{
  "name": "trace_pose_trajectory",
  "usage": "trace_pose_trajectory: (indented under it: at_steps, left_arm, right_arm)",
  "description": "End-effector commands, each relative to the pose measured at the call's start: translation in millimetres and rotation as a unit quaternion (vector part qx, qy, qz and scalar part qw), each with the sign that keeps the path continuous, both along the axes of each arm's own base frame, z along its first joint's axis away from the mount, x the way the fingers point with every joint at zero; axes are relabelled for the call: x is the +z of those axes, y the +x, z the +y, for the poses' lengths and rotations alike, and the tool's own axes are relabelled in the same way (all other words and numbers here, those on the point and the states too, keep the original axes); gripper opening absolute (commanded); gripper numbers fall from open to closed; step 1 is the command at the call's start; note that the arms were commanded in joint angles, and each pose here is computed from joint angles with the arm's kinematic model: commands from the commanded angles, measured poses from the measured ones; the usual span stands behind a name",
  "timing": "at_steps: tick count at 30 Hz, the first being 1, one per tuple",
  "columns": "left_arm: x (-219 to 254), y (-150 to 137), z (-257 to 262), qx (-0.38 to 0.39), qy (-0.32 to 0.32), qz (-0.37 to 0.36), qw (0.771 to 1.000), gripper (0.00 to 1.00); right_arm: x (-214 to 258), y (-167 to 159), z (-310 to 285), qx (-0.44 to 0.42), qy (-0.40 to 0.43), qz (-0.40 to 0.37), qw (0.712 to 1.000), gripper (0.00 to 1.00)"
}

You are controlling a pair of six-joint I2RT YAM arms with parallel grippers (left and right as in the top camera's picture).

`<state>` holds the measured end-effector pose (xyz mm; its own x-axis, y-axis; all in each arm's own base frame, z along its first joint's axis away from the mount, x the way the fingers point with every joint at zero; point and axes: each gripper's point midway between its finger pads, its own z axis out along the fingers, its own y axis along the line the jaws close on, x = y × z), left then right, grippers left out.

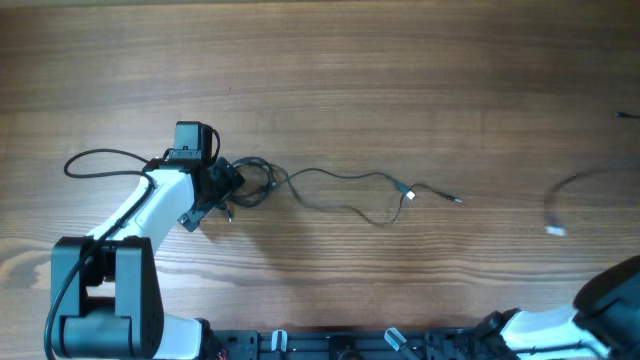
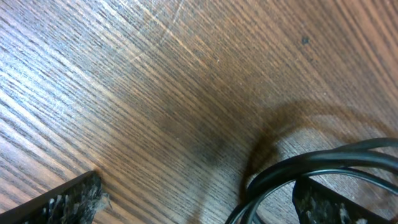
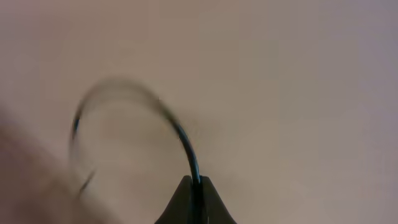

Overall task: Untangle cables
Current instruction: 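Lay the stretched cable on the table at the right side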

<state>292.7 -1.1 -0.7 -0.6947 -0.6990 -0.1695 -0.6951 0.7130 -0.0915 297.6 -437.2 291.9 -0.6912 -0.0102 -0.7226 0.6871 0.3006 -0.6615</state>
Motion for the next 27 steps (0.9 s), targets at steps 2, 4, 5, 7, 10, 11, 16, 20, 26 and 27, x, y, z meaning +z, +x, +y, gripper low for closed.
trace_pose_trajectory:
  at_steps: [2, 4, 5, 7, 10, 11, 16, 20, 26, 27]
  left_arm:
    - [-8, -6, -4, 0.008, -0.018, 0.011, 1.000, 1.00]
    - [-8, -6, -4, 0.008, -0.018, 0.011, 1.000, 1.00]
    - [-8, -6, -4, 0.008, -0.018, 0.011, 1.000, 1.00]
    - [-8, -6, -4, 0.008, -0.018, 0.011, 1.000, 1.00]
    - [-8, -6, -4, 0.008, -0.018, 0.011, 1.000, 1.00]
    - [-8, -5, -4, 0.008, -0.018, 0.010, 1.000, 1.00]
    - [-8, -5, -4, 0.008, -0.018, 0.010, 1.000, 1.00]
    - [-8, -5, -4, 0.008, -0.018, 0.010, 1.000, 1.00]
    - [-8, -5, -4, 0.008, -0.018, 0.010, 1.000, 1.00]
    - [-8, -5, -4, 0.008, -0.018, 0.010, 1.000, 1.00]
  right_arm:
    - [-97, 22, 2, 0.070, 0.167, -0.041, 0.983, 0.04]
    - [-126, 16, 0, 0.049, 0.207, -0.038, 0.976, 0.05]
    - [-141, 13, 1, 0.041, 0.226, -0.033, 0.973, 0.09]
    - [-164, 9, 6, 0.029, 0.256, -0.024, 0.966, 0.29]
    - [-182, 9, 18, 0.019, 0.304, -0.048, 0.951, 0.19]
    - [-187, 14, 26, 0.037, 0.323, -0.049, 0.944, 0.11]
    - [-208, 54, 95, 0.160, 0.442, -0.053, 0.881, 0.05]
    - [-213, 63, 115, 0.146, 0.465, -0.057, 0.871, 0.49]
    - [-224, 66, 144, 0.151, 0.489, -0.016, 0.859, 0.05]
    - [-226, 66, 147, 0.151, 0.493, -0.011, 0.857, 0.04]
